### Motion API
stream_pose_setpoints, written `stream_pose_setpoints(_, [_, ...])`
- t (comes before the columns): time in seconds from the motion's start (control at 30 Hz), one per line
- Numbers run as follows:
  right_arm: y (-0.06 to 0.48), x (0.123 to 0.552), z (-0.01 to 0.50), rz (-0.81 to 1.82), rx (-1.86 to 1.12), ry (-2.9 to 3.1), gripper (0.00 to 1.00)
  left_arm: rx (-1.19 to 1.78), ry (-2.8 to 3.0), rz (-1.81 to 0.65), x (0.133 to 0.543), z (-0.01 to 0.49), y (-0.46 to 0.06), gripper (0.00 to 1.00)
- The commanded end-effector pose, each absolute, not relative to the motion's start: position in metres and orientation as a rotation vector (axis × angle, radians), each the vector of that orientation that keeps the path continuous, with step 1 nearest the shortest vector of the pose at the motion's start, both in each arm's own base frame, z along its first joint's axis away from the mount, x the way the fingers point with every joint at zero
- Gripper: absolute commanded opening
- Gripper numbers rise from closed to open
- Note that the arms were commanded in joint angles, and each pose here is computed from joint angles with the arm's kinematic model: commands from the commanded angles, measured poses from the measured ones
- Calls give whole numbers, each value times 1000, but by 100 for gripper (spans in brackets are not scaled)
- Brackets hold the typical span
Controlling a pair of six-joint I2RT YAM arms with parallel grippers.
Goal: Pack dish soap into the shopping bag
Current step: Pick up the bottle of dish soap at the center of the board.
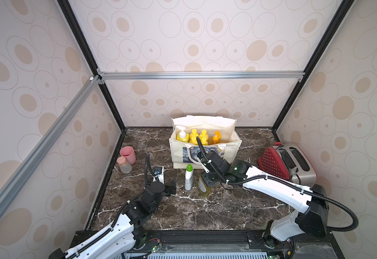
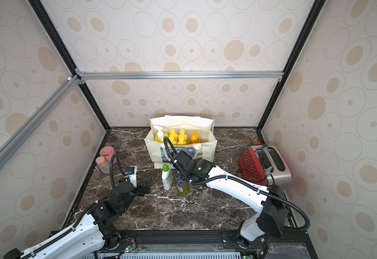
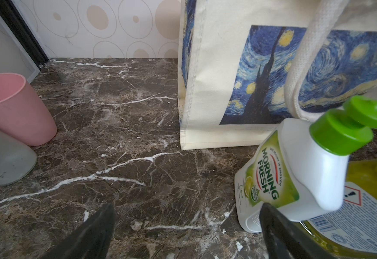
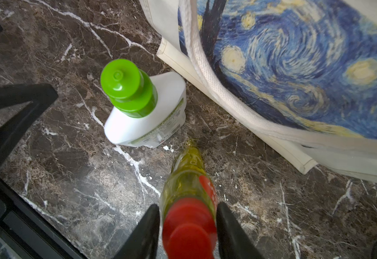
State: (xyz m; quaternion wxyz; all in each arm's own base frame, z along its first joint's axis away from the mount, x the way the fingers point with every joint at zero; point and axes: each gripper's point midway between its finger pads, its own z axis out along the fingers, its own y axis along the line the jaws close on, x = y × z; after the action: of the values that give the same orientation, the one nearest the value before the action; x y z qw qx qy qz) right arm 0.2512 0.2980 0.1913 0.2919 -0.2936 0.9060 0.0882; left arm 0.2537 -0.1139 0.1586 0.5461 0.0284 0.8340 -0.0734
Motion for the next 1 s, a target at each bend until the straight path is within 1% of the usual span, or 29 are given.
stream_pose_setpoints(0.0, [299, 252, 185, 242, -772, 2431, 42, 56, 1959, -172, 257, 166, -113, 99])
stream_pose_setpoints(0.33, [300, 250, 181, 248, -786, 2440, 32, 58, 1962, -169, 257, 166, -114, 99])
stream_pose_setpoints(0.5, [298, 248, 179, 246, -788, 2451, 23, 61, 1965, -169, 257, 166, -114, 99])
stream_pose_setpoints(0.97, [293, 242, 200, 290, -783, 2419, 10, 61, 1966, -168, 258, 165, -115, 99])
